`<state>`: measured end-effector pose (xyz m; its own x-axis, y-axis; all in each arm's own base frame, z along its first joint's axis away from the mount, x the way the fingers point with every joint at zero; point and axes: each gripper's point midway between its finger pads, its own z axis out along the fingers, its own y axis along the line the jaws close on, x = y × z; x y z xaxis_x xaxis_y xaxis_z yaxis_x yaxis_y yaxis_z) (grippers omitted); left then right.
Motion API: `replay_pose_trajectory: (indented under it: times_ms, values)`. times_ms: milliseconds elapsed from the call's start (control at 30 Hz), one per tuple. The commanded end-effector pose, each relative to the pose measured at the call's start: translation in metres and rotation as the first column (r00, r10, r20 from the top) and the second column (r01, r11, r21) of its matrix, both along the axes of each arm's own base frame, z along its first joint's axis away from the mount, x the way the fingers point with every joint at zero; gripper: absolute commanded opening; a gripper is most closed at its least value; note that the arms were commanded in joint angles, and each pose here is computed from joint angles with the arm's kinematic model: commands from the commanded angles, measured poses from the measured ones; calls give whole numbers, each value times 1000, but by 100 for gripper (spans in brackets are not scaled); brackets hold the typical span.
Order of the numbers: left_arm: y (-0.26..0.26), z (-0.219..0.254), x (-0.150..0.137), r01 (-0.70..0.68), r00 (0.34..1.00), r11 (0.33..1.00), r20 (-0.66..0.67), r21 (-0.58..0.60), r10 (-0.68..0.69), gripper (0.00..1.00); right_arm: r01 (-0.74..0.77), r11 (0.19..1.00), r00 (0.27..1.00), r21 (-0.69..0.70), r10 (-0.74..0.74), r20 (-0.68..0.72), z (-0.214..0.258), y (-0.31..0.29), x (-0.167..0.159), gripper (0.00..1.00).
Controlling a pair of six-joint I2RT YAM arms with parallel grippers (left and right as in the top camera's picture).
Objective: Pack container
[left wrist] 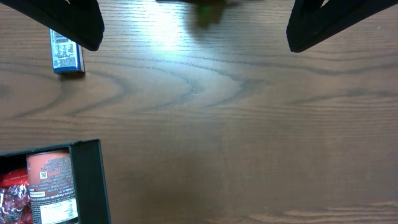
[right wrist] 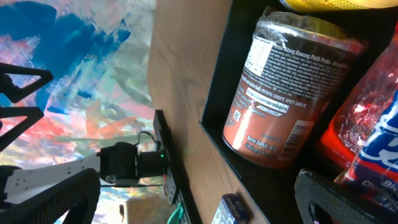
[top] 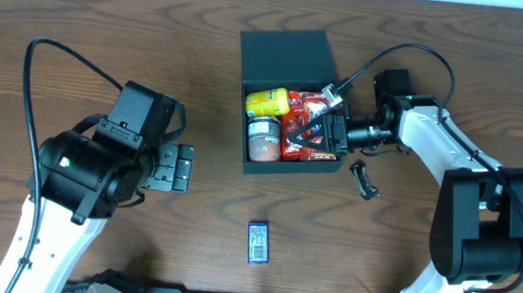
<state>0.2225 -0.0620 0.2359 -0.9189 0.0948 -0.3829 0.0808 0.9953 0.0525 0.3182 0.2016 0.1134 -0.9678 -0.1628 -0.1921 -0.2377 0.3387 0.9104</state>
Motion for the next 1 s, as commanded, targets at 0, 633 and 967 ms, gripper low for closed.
replay_pose_trajectory:
  times_ms: [0, 633, 967]
  values:
    - [-1, -1, 1, 10, 1000, 1000, -2, -2, -10, 95, 23, 1000, 999, -11, -24, -42, -4, -4, 1, 99]
    - [-1, -1, 1, 10, 1000, 1000, -2, -2, -10, 95, 110, 986, 969, 125, -134, 206, 102, -1, 51, 99]
    - [-1, 0, 1, 10, 1000, 1000, -1, -3, -10, 95, 85, 982, 985, 169, -109, 137, 78, 16, 65, 99]
